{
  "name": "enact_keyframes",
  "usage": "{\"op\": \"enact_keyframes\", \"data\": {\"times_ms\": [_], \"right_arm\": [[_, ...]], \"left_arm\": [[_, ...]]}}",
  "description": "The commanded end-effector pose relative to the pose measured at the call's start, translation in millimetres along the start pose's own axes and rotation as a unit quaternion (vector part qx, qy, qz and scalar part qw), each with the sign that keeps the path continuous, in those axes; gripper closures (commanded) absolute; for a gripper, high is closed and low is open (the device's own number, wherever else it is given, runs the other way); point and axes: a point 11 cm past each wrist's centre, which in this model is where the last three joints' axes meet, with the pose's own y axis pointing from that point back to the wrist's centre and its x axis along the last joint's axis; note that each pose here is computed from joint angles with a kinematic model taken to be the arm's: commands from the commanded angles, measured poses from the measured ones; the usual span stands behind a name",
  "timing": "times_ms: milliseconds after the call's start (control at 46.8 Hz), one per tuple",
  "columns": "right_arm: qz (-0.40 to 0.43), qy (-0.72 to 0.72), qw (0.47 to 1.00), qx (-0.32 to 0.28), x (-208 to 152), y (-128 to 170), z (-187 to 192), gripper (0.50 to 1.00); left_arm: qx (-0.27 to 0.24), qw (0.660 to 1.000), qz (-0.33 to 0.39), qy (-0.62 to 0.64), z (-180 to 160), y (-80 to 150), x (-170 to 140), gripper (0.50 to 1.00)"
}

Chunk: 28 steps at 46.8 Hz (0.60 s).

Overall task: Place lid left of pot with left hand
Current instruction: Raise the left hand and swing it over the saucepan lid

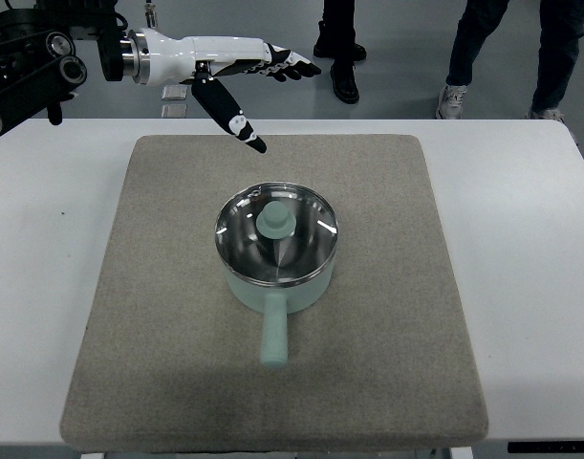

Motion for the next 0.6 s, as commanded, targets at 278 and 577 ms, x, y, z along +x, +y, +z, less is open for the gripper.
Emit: {"op": "enact_keyframes", "data": {"times_ms": [278, 577], "right_arm": [[0.0, 0.0, 1.0, 0.001, -0.1, 0.0, -0.5, 0.576], [0.0, 0.0, 1.0, 0.0, -0.1, 0.0, 0.4, 0.576]], "left_arm": [[-0.05, 0.989, -0.083, -0.11, 41.5, 7.8, -3.3, 0.506], [-0.045, 0.968, -0.128, -0.212, 52.2, 5.6, -9.7, 0.512]]}}
